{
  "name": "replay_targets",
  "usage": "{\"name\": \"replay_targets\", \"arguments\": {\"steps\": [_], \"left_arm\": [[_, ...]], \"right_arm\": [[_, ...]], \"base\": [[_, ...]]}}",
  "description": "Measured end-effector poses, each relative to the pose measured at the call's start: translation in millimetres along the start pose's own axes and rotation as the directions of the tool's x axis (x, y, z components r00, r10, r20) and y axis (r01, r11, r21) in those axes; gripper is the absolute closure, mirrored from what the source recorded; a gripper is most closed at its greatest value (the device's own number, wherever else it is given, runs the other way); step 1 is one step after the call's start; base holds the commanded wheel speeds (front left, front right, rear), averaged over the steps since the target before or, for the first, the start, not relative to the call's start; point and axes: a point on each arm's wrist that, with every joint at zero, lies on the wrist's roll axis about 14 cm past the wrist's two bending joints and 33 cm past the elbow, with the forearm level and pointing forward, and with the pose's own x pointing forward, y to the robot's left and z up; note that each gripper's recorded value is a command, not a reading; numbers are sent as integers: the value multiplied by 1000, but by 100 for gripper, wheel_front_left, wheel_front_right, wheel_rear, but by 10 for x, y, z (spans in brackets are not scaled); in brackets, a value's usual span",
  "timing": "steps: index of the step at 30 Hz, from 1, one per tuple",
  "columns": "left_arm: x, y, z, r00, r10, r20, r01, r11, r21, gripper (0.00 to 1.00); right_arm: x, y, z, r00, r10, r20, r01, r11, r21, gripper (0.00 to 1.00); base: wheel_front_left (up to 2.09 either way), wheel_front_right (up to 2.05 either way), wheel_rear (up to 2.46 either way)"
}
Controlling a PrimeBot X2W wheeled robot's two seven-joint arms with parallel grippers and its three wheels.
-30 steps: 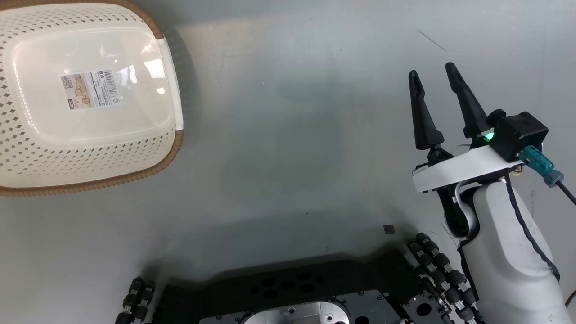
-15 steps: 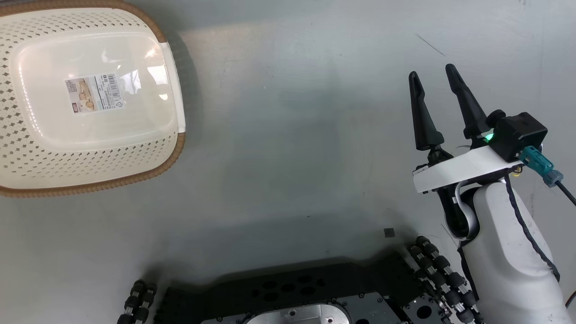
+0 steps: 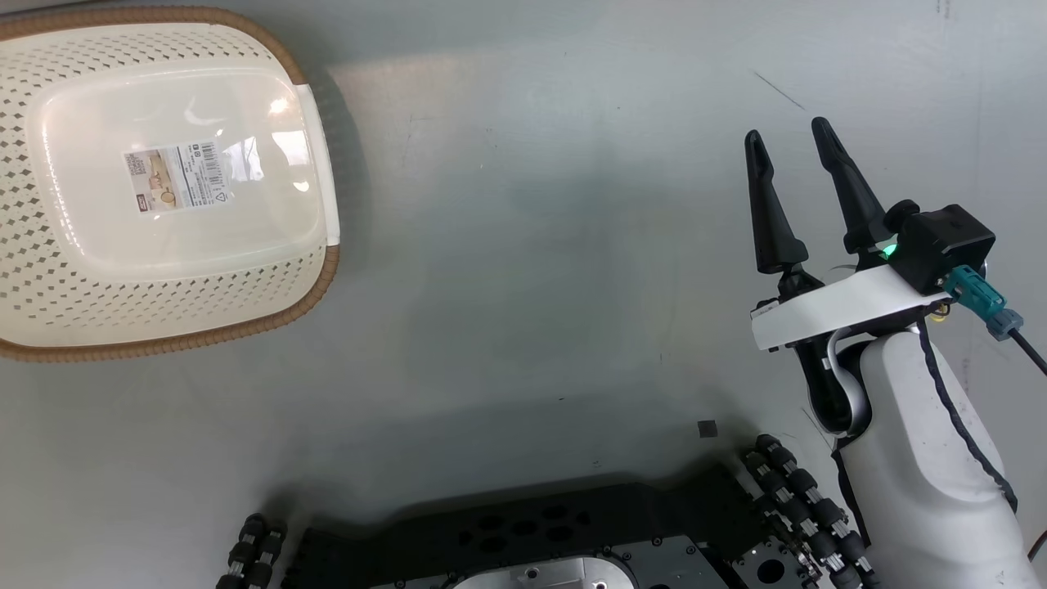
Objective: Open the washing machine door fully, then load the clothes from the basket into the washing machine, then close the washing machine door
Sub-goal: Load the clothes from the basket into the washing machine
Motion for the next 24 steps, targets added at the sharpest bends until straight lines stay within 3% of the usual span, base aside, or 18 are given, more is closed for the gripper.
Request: {"name": "replay_targets", "arguments": {"steps": [24], "left_arm": [[-244,46,57,998,42,-45,-44,998,-38,0]], "right_arm": [[12,75,265,997,17,69,-16,1000,-6,0]], "base": [[0,0,0]]}}
